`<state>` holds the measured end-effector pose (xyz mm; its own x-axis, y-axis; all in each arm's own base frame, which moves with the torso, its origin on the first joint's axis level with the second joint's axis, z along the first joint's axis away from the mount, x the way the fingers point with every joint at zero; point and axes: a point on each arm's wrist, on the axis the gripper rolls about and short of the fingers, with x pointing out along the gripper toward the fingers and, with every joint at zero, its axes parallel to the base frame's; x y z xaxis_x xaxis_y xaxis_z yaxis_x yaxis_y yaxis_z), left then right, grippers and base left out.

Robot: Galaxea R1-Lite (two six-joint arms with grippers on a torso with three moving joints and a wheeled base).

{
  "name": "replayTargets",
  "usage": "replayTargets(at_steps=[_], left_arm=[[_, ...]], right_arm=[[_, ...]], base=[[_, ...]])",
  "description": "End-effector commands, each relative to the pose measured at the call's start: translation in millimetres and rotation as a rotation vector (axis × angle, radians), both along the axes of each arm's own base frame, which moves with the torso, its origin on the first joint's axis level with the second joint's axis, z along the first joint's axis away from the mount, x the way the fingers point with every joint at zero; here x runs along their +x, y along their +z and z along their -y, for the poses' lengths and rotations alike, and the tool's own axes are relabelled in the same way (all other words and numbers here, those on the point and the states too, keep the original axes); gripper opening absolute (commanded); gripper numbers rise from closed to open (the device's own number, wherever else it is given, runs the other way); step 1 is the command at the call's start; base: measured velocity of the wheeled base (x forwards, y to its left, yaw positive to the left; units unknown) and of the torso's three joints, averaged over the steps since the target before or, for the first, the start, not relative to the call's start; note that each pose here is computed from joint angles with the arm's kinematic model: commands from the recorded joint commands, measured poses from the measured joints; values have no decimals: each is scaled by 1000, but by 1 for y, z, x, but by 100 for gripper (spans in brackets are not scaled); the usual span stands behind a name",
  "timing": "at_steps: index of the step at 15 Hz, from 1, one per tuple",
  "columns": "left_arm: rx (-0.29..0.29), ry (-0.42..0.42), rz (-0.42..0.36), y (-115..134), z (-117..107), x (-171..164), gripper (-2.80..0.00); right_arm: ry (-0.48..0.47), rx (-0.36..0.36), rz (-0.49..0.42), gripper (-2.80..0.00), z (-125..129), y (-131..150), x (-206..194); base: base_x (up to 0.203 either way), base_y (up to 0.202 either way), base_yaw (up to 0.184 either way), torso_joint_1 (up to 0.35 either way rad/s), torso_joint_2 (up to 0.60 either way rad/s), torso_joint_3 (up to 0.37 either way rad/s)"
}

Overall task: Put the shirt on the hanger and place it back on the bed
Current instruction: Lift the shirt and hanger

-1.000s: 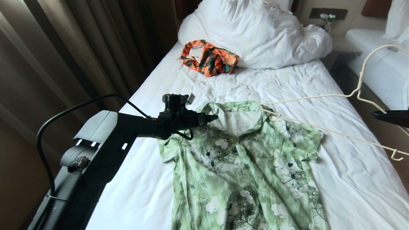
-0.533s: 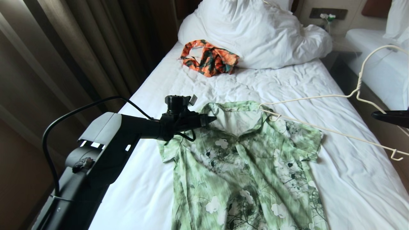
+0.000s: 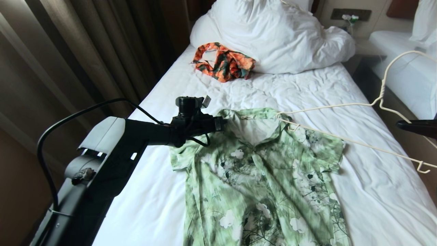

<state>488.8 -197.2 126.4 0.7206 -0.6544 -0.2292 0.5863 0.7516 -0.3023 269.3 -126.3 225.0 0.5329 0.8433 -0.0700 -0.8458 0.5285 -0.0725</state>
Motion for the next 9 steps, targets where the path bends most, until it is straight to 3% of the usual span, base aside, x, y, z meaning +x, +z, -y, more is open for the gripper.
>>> replayTargets(at_steps=[1,4,9], left_arm=[[-28,18,33,28,0,-9,-280],[-36,19,46,59,0,-35,-280],[-39,-37,60,107,7,-107,-280]], right_arm=[[4,4,2,-280,0,0,0],[6,6,-2,-280,1,-2,3],[50,7,-18,-280,-10,3,16]], base=[[0,0,0,0,0,0],[0,0,0,0,0,0],[0,0,0,0,0,0]])
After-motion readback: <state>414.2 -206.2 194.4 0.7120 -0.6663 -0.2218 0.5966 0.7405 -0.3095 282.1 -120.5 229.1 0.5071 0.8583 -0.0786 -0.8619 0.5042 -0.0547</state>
